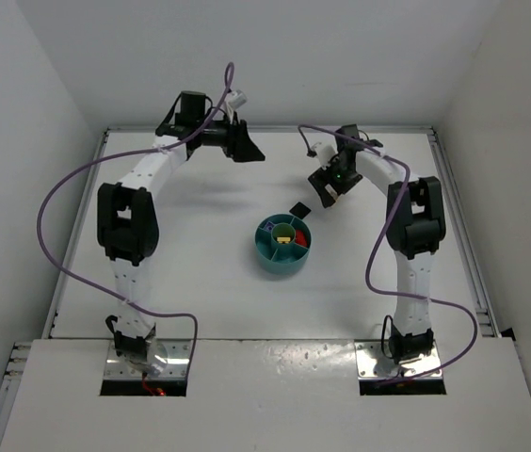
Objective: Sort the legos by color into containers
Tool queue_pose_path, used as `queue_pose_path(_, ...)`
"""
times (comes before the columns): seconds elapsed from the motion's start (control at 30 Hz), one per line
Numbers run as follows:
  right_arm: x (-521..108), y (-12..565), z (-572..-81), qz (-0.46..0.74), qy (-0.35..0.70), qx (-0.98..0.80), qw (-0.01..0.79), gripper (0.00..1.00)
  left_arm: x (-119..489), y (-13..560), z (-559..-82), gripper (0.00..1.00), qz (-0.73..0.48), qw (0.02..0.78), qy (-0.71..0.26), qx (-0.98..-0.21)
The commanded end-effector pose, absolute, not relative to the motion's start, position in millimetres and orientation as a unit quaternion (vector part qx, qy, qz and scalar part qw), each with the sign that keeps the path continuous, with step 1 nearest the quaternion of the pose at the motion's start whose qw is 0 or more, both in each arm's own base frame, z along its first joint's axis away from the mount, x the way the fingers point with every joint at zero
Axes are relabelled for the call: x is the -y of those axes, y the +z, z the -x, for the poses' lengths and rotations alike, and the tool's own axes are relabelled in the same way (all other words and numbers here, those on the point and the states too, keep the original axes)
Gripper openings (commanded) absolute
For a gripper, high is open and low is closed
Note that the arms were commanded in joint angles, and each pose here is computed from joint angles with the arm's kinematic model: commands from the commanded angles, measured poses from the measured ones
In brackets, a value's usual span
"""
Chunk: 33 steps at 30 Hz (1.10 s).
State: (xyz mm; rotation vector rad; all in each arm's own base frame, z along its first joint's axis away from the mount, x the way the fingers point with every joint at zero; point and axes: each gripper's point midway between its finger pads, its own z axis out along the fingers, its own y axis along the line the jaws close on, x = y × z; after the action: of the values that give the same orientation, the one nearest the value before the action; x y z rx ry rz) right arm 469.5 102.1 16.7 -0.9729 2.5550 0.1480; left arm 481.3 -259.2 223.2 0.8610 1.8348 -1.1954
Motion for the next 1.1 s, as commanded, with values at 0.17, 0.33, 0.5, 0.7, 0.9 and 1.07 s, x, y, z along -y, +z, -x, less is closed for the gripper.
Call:
queue_pose_path(0.17, -107, 6, -456, 0.403, 0.077, -0.896, 0.168, 0.86, 241, 265, -479, 0.68, -0.366, 0.441, -0.443, -0.689)
queue_pose_path(0.33, -108, -5, -455, 0.411, 0.083, -0.894, 0.157, 0.81, 240, 268, -477, 0.68, -0.369, 0.443, -0.441, -0.688)
queue_pose_path(0.5, -111, -11, -456, 0.416, 0.092, -0.892, 0.154, 0.66, 239, 261, -474, 0.68, -0.371, 0.44, -0.435, -0.692)
queue_pose_path(0.7, -108, -14, -458, 0.415, 0.081, -0.892, 0.157, 0.73, 236, 257, -473, 0.68, -0.378, 0.446, -0.422, -0.693)
queue_pose_path(0.9, -102, -13, -468, 0.408, 0.055, -0.896, 0.168, 0.78, 240, 257, -471, 0.68, -0.381, 0.444, -0.424, -0.692)
queue_pose_path(1.07, -103, -11, -476, 0.404, 0.053, -0.896, 0.178, 0.74, 240, 256, -470, 0.68, -0.379, 0.44, -0.425, -0.694)
